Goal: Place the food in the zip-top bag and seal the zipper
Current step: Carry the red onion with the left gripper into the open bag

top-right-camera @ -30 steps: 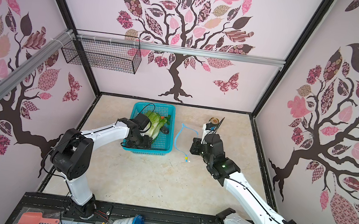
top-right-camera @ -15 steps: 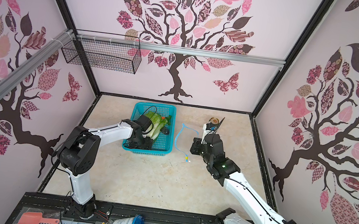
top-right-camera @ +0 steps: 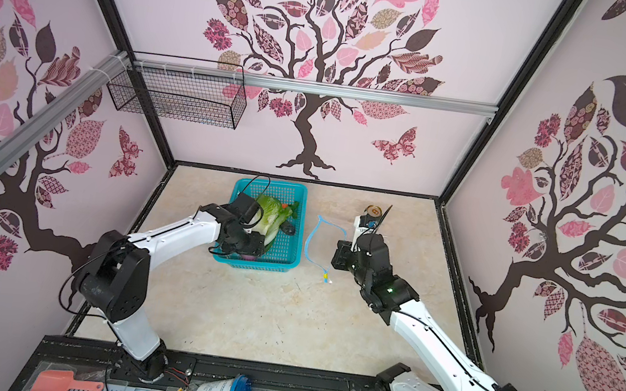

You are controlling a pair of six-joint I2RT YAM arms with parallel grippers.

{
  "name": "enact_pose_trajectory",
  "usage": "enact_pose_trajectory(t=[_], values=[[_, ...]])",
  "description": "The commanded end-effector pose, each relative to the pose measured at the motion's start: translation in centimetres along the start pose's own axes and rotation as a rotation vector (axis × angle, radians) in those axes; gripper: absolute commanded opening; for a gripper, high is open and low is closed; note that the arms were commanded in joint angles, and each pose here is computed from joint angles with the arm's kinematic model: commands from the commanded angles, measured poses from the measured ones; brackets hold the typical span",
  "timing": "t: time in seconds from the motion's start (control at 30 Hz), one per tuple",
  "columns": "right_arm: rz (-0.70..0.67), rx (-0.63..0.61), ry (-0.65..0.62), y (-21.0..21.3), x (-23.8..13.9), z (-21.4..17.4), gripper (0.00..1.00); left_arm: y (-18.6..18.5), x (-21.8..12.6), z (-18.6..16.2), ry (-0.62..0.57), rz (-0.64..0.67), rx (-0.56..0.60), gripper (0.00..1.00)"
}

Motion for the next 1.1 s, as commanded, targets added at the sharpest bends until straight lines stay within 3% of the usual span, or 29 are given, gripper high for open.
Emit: enact_pose_trajectory(t=[0.0, 0.23, 0.5, 0.67, 0.97, 1.07], values=[[0.015, 0.033, 0.003, 0.4, 0.1, 0.8, 0.00, 0.0, -2.1, -0.4, -0.031, -0.010, 0.038, 0.61], [0.084, 0.045, 0.014, 1.5, 0.4, 1.7, 0.00, -0.7, -5.4, 0.6, -0.136, -0.087, 0.073, 0.62], [0.144, 0.111, 0.012, 2.1, 0.6, 2.0, 0.00, -3.4, -10.1, 2.7, -0.350, -0.443, 0.036, 0.57], [0.109, 0.151, -0.011, 1.5, 0.9, 1.6, 0.00, -5.2, -12.1, 3.0, -0.457, -0.611, 0.007, 0.56], [0.170, 0.176, -0.048, 1.6, 1.0, 1.2, 0.00, -10.2, -10.4, 3.0, -0.483, -0.733, 0.080, 0.55], [0.199, 0.181, -0.077, 1.5, 0.8, 1.1, 0.00, -11.7, -9.1, 2.8, -0.492, -0.717, 0.109, 0.55]])
Point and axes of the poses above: each gripper's point midway between its finger pads, its own x axis out along the fingers, its own y axis along the line the jaws close on, z = x × y, the point moved 10 cm from there along -x, back along the fingers, and after that the axes turned 1 degree about -x, right-handed, at the moved point
